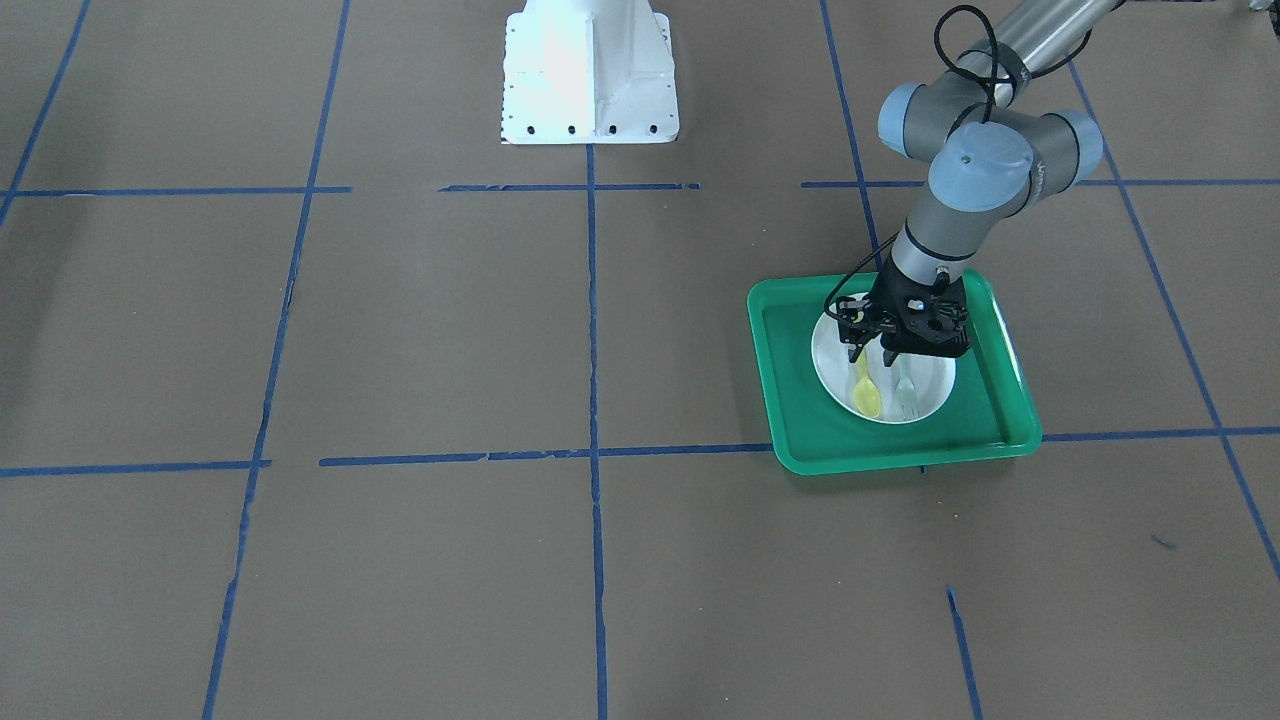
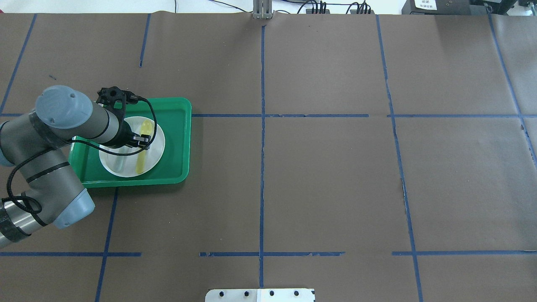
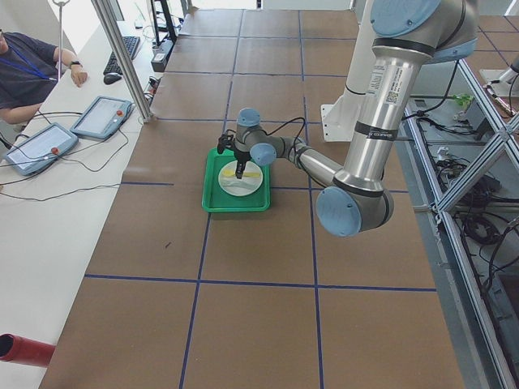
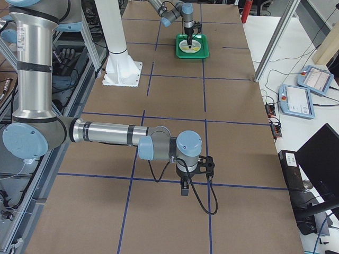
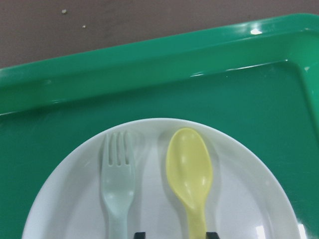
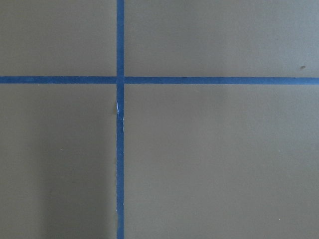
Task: Place spoon
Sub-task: 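Lower the left gripper over the yellow spoon's handle, then close the left gripper on the spoon handle and lift it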
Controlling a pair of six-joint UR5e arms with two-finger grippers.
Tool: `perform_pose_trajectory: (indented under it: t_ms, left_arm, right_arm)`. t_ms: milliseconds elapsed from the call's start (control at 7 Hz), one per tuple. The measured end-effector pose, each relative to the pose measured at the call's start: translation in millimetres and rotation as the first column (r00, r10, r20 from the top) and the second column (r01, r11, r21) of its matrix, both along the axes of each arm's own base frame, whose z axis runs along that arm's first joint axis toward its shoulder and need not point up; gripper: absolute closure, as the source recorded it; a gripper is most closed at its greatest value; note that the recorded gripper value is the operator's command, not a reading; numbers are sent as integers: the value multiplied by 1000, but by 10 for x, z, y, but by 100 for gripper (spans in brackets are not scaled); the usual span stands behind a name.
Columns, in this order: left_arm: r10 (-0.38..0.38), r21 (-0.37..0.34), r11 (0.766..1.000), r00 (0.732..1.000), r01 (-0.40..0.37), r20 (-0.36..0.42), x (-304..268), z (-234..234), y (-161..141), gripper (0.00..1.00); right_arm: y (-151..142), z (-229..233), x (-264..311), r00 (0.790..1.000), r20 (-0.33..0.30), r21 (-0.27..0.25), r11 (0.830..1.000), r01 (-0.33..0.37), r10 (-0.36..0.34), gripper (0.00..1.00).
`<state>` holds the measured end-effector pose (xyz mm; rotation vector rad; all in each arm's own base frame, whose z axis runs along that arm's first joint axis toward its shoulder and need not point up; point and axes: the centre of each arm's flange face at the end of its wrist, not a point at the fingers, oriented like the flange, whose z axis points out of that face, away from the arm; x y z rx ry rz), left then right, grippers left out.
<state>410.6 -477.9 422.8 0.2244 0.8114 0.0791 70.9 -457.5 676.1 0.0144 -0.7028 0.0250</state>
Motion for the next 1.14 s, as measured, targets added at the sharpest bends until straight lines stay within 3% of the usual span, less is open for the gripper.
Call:
perform_pose_trajectory:
  t_ms: [1143]
  left_arm:
    - [-19,-46,999,1000,18,-1,62,33,20,53]
  right_arm:
    - [-2,-2,0,1000,0,1,1000,0,0,0]
